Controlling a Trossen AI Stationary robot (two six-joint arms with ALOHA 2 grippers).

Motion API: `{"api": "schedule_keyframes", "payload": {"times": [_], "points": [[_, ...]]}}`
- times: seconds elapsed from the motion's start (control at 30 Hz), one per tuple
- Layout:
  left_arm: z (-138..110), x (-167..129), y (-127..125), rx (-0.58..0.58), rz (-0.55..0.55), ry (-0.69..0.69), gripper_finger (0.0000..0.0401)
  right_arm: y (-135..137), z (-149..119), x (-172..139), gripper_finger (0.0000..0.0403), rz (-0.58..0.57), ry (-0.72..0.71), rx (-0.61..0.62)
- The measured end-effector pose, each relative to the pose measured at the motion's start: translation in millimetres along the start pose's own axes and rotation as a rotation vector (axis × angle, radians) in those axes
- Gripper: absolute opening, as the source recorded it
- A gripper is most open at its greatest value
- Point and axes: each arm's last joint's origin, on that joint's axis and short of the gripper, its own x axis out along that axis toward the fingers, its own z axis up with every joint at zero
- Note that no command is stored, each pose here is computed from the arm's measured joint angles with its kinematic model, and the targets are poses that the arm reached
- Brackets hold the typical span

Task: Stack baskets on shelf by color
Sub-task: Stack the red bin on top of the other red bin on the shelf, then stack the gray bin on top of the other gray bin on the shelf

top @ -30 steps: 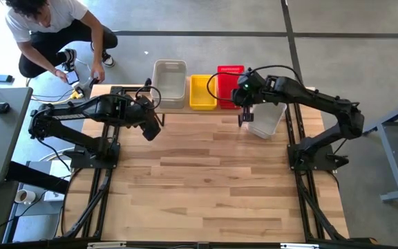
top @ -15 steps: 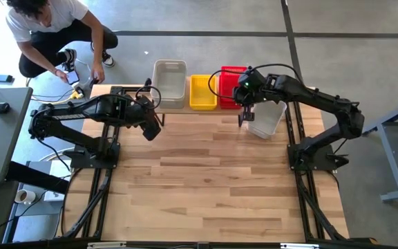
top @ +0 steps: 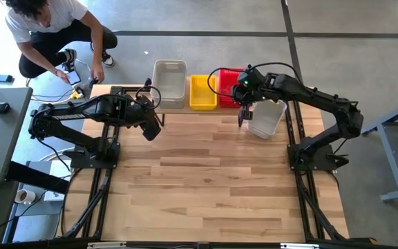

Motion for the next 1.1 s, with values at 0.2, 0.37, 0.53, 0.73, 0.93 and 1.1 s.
{"api": "schedule_keyframes", "payload": {"times": [0.2, 0.37, 0.53, 0.73, 0.93, 1.1], "points": [[1.4, 0.0, -1.0, -0.008, -0.009, -0.014, 0.0172, -0.7, 0.5, -0.4, 0.0086, -0.018, 0.002, 0.001], [1.5, 0.0, -1.0, -0.008, -0.01, -0.014, 0.0172, -3.0, 2.4, -9.2, 0.012, -0.019, 0.012, 0.001], [1.7, 0.0, -1.0, -0.008, -0.008, -0.018, 0.0172, -3.4, 1.0, -19.8, 0.0123, 0.004, 0.058, 0.079], [2.3, 0.0, -1.2, 0.055, -0.007, -0.024, 0.0172, 2.3, 1.0, -33.7, 0.0124, 0.054, 0.11, 0.249], [5.0, -0.1, -1.9, 0.105, 0.005, -0.06, 0.0172, 3.8, -0.6, -39.9, 0.0124, 0.039, 0.14, 0.43], [7.3, -0.3, -2.8, 0.148, 0.011, -0.089, 0.0172, 1.2, -15.1, -43.2, 0.0124, -0.078, 0.288, 0.481]]}}
